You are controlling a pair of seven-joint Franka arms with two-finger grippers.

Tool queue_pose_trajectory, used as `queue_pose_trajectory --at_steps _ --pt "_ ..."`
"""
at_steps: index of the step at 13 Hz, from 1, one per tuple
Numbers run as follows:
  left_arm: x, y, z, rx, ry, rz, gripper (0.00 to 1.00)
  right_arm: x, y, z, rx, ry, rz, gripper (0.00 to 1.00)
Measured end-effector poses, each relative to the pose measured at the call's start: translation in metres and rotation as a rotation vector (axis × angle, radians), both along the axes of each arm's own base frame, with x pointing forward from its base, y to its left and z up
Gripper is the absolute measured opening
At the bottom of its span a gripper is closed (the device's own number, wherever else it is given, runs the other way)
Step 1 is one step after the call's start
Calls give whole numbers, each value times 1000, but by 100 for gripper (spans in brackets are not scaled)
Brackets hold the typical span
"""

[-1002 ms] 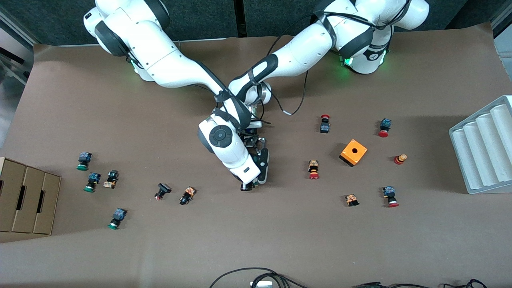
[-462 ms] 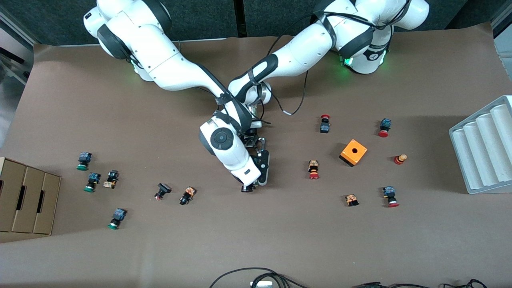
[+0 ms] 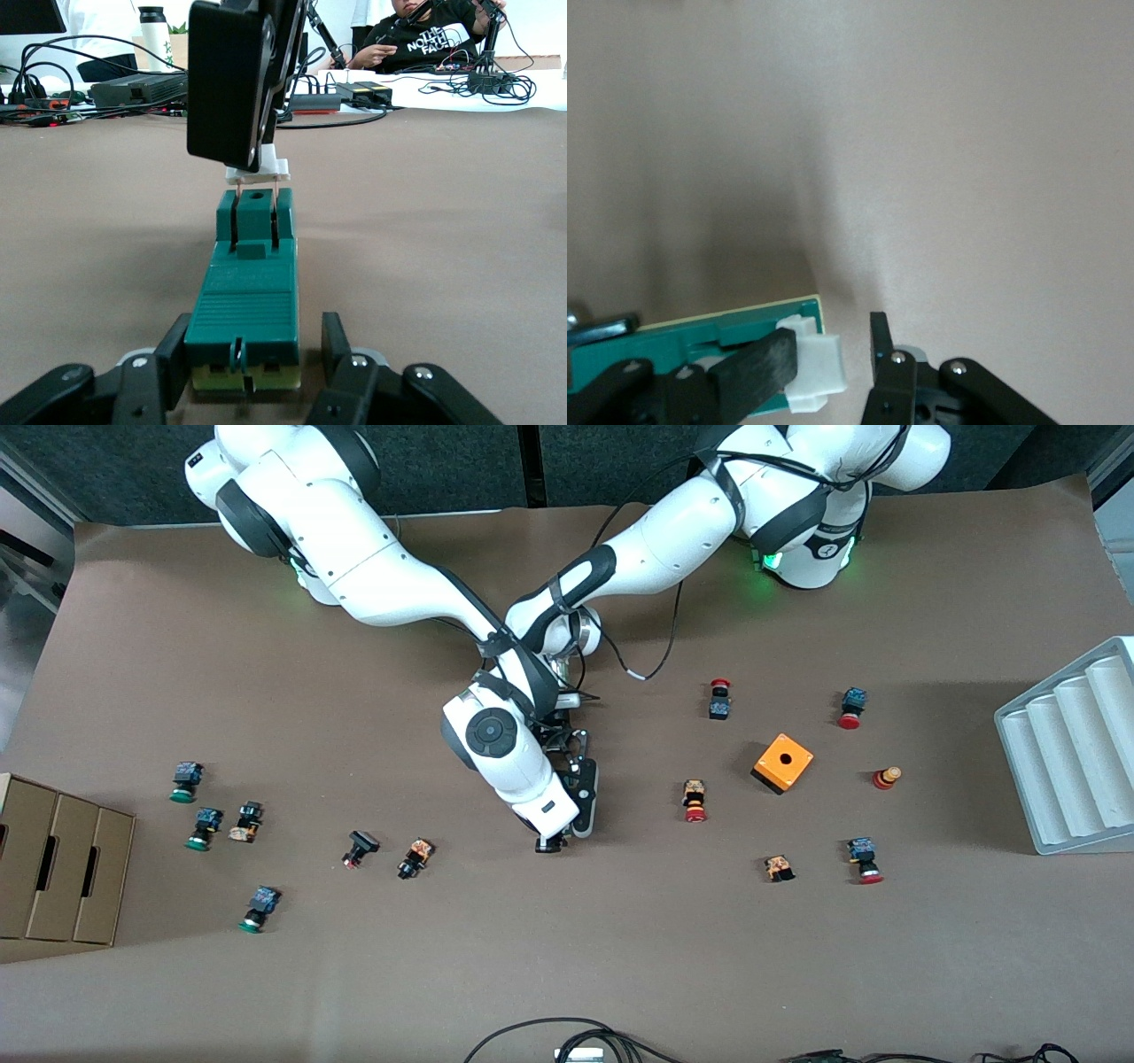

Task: Close load switch with both arms
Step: 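Press the white lever down onto the pins with the right gripper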

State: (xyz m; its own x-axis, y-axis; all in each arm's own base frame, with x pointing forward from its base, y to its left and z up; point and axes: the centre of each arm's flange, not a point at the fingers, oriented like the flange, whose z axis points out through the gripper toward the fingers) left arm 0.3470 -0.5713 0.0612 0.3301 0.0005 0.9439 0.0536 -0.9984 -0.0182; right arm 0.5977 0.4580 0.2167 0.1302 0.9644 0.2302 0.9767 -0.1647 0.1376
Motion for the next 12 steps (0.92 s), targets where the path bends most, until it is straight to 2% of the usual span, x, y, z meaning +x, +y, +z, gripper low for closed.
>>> queue_pose_trajectory --at_steps 12 --pt "0 0 0 0 0 0 64 10 -7 6 1 -21 -14 41"
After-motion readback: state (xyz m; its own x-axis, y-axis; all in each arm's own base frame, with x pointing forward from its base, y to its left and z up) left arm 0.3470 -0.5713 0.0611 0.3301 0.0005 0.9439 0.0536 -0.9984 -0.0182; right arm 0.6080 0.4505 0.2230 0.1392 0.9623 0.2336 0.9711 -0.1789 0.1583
